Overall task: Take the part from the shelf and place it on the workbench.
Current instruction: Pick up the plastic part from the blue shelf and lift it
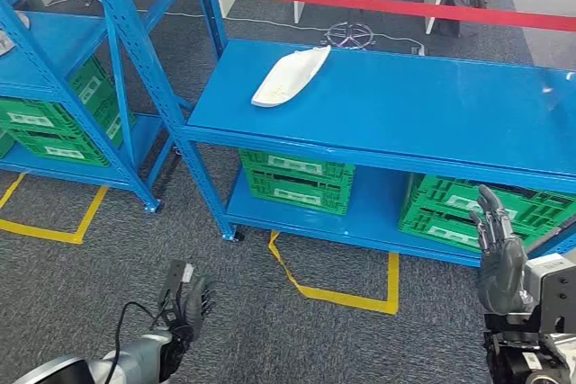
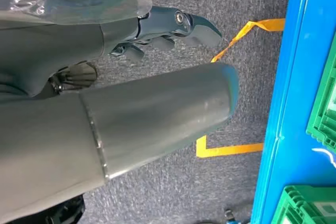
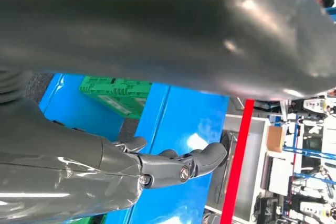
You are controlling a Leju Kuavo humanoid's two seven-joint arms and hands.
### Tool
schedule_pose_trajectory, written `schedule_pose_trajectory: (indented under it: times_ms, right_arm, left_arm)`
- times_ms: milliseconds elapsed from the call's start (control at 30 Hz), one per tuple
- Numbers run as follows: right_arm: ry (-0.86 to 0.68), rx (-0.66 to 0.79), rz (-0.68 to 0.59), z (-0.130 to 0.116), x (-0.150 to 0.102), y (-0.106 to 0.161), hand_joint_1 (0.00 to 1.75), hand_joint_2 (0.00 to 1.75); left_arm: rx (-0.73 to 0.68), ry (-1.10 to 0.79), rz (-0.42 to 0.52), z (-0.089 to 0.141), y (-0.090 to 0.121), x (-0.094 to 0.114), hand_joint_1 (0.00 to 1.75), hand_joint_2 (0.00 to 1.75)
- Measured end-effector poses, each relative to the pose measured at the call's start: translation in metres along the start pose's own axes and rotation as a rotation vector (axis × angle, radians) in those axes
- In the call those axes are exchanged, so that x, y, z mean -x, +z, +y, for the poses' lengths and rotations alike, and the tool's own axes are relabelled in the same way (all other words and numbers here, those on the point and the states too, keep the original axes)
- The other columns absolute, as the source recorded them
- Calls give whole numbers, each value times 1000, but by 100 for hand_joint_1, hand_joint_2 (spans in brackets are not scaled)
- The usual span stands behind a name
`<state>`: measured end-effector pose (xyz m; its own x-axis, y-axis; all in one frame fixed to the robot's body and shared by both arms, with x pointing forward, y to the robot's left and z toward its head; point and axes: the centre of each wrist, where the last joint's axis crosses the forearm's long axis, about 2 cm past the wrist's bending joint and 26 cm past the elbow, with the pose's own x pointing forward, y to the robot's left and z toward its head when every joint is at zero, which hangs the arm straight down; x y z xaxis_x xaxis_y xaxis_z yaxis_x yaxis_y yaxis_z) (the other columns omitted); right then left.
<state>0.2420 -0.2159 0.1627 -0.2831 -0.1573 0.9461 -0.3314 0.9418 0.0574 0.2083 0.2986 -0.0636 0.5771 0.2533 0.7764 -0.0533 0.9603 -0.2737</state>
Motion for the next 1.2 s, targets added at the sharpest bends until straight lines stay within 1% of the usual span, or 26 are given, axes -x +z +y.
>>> schedule_pose_trajectory:
  times_ms: [500, 867, 1200]
  right_arm:
    - [2, -2, -14, -1, -2, -4, 0, 0]
    - [6, 7, -26, -4, 2, -6, 0, 0]
    - [6, 28, -36, -7, 3, -14, 0, 0]
  left_arm:
    - [1, 16, -1, 0, 0, 0, 0, 0]
    - [-5, 31, 5, 0, 0, 0, 0, 0]
    - [-19, 30, 17, -1, 0, 0, 0, 0]
